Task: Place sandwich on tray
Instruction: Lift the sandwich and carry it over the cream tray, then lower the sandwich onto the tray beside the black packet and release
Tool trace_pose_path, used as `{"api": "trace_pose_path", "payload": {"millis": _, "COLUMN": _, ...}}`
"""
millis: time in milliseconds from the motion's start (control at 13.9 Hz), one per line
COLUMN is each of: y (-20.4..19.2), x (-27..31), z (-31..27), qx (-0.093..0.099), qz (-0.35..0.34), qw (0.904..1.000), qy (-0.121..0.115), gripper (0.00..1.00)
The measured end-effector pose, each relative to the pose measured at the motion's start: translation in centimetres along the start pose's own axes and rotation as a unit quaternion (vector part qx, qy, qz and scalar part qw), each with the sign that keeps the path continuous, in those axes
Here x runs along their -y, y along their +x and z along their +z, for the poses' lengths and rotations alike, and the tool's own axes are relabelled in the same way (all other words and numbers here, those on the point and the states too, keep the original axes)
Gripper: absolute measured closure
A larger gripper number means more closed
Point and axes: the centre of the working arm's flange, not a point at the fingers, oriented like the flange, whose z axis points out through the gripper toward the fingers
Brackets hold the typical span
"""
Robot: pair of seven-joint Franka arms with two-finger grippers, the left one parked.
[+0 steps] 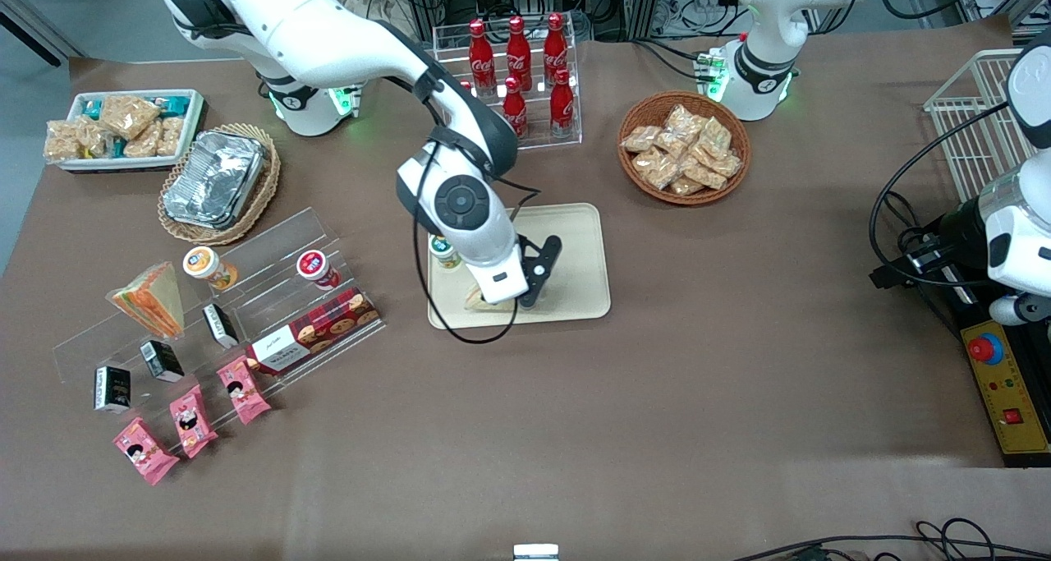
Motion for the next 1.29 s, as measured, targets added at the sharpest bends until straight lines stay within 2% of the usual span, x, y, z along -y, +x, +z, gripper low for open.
{"api": "trace_pose_path", "payload": {"millis": 360, "y": 0.5, "x": 1.1, "z": 2.8, "qx": 0.012, "qz": -0.027, "qw": 0.9995, "qy": -0.016, "gripper": 0.83}}
{"api": "trace_pose_path", "payload": {"millis": 647, "y": 0.6, "x": 1.2, "z": 3.4, "qx": 0.012, "qz": -0.031, "qw": 0.9993, "qy": -0.019, "gripper": 0.85}}
{"api": "trace_pose_path", "payload": {"millis": 791, "y": 0.6, "x": 1.2, "z": 3.3, "qx": 0.012, "qz": -0.031, "qw": 0.9993, "qy": -0.019, "gripper": 0.71}}
{"api": "trace_pose_path", "payload": {"millis": 1295, "y": 0.8, "x": 1.0, "z": 2.8, "qx": 0.006, "qz": -0.03, "qw": 0.9993, "qy": -0.022, "gripper": 0.01}}
